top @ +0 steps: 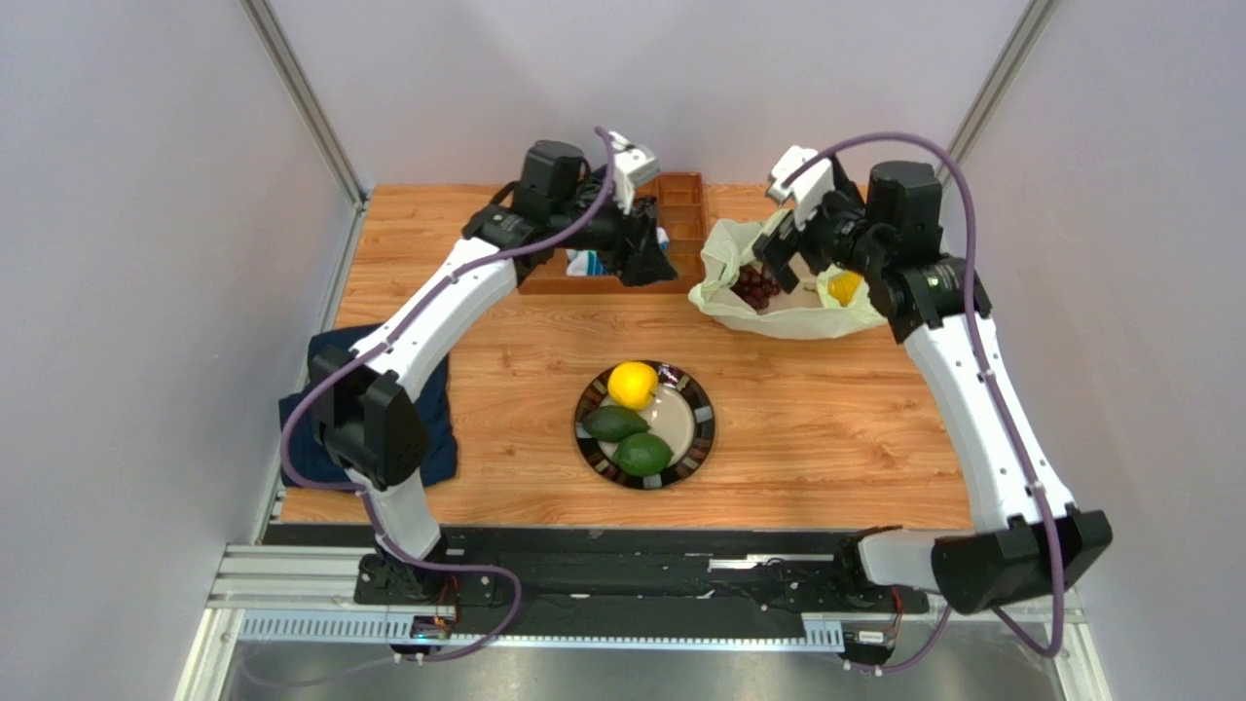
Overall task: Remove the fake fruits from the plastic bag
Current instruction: Adjust the plastic bag at the center of the board.
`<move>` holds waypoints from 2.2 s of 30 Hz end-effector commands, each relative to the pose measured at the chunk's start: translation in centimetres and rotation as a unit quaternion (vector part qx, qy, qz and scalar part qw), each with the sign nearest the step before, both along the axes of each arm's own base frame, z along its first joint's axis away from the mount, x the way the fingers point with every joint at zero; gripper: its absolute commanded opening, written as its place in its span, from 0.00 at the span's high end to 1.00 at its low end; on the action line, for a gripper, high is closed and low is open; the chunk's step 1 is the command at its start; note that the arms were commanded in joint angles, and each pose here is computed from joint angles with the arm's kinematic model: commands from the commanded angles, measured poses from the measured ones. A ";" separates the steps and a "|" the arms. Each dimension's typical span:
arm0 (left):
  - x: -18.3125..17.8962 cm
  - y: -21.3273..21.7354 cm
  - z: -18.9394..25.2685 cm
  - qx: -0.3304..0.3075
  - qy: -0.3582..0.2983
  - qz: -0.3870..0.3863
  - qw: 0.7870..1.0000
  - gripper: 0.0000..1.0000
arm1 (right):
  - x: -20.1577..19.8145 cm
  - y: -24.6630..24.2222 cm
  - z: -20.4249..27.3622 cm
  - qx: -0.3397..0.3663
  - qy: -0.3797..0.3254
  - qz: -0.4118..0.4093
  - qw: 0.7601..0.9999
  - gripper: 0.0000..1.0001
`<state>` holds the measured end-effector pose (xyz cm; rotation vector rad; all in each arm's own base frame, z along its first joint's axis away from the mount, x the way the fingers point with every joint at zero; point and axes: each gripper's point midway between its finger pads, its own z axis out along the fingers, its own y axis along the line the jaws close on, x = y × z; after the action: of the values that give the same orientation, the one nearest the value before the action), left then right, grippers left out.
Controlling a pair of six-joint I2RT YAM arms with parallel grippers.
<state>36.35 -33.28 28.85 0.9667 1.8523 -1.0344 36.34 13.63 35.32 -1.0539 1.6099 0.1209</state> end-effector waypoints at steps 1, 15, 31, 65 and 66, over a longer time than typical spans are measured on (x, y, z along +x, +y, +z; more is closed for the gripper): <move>-4.1 -4.4 3.6 -0.031 -0.065 -0.119 0.990 0.22 | 3.9 -3.1 -3.0 0.087 0.080 -0.115 0.986 0.08; -3.9 -7.1 1.1 0.057 -0.147 -0.110 0.981 0.26 | 5.5 -3.7 -11.9 0.108 0.208 -0.168 0.957 0.21; -4.0 -4.7 -0.8 0.133 -0.133 -0.084 0.979 1.00 | -5.8 -13.7 -24.1 -0.059 0.315 -0.321 0.891 0.29; -5.2 -5.4 2.8 0.034 -0.086 -0.095 0.991 1.00 | 16.2 1.4 -22.3 0.104 0.306 -0.242 0.915 0.14; -5.1 -5.4 2.5 0.035 -0.084 -0.095 0.991 1.00 | 16.6 1.8 -22.7 0.103 0.307 -0.240 0.915 0.14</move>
<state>31.58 -38.46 29.24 1.2494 1.7597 -0.9435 50.54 13.34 12.38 -0.4824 2.3597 0.3138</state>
